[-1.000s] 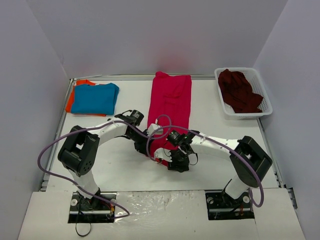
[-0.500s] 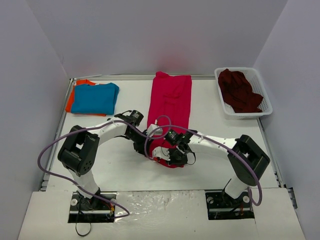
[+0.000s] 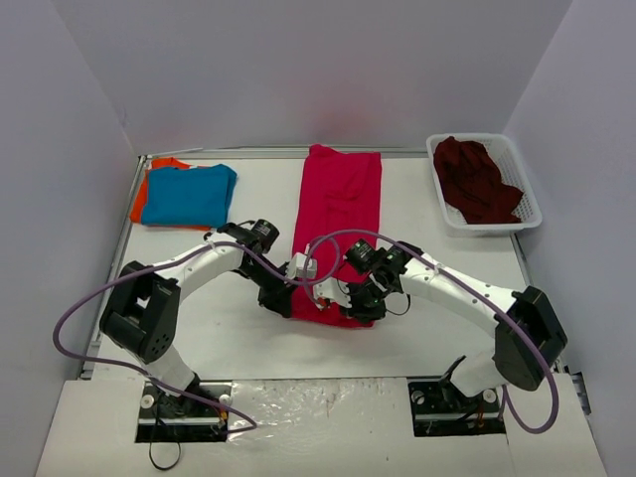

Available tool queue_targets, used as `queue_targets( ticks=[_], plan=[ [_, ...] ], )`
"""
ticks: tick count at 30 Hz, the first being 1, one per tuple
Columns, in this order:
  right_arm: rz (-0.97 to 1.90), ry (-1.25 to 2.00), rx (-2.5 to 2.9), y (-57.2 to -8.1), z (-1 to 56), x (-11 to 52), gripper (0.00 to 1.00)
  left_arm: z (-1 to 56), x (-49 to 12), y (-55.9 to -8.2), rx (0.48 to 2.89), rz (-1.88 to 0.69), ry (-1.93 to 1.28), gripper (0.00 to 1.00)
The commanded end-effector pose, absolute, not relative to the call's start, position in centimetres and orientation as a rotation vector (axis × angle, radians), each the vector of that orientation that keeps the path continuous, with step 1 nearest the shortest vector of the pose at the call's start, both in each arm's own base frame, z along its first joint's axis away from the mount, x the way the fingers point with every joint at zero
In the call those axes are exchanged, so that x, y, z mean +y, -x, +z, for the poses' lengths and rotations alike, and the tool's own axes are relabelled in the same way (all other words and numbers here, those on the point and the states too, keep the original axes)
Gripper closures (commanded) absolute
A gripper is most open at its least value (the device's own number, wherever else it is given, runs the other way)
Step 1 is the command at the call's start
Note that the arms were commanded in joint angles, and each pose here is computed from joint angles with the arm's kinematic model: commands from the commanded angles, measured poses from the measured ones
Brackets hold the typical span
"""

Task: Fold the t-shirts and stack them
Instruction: Grab the bottom of the folded rectangular tshirt with both arms, then fold the folded rectangular tshirt in 1/3 of the way

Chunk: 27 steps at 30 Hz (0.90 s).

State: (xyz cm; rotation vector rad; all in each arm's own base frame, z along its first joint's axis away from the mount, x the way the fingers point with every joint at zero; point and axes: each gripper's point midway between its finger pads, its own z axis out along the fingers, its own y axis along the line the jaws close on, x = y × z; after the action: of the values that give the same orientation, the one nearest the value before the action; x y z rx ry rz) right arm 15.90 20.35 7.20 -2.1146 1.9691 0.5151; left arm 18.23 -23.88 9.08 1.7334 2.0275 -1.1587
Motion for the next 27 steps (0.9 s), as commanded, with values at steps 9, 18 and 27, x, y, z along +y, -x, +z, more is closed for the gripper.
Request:
queue_targets(
  ticks=[9, 18, 27],
  plan=[
    [0.624, 2.144, 1.942, -13.4, 12.1, 18.0, 1.00, 13.6, -23.2, -14.4, 1.761, -1.344, -1.906, 0.97],
    [0.647, 2.135, 1.940, -13.9, 12.7, 18.3, 1.00, 14.8, -23.1, -14.3, 1.733, -1.327, -1.908, 0.98],
    [0.576, 2.126, 1.961, -16.1, 11.9, 18.8, 1.00, 14.7, -24.3, -19.2, 1.871, -1.108, -1.813, 0.98]
  ],
)
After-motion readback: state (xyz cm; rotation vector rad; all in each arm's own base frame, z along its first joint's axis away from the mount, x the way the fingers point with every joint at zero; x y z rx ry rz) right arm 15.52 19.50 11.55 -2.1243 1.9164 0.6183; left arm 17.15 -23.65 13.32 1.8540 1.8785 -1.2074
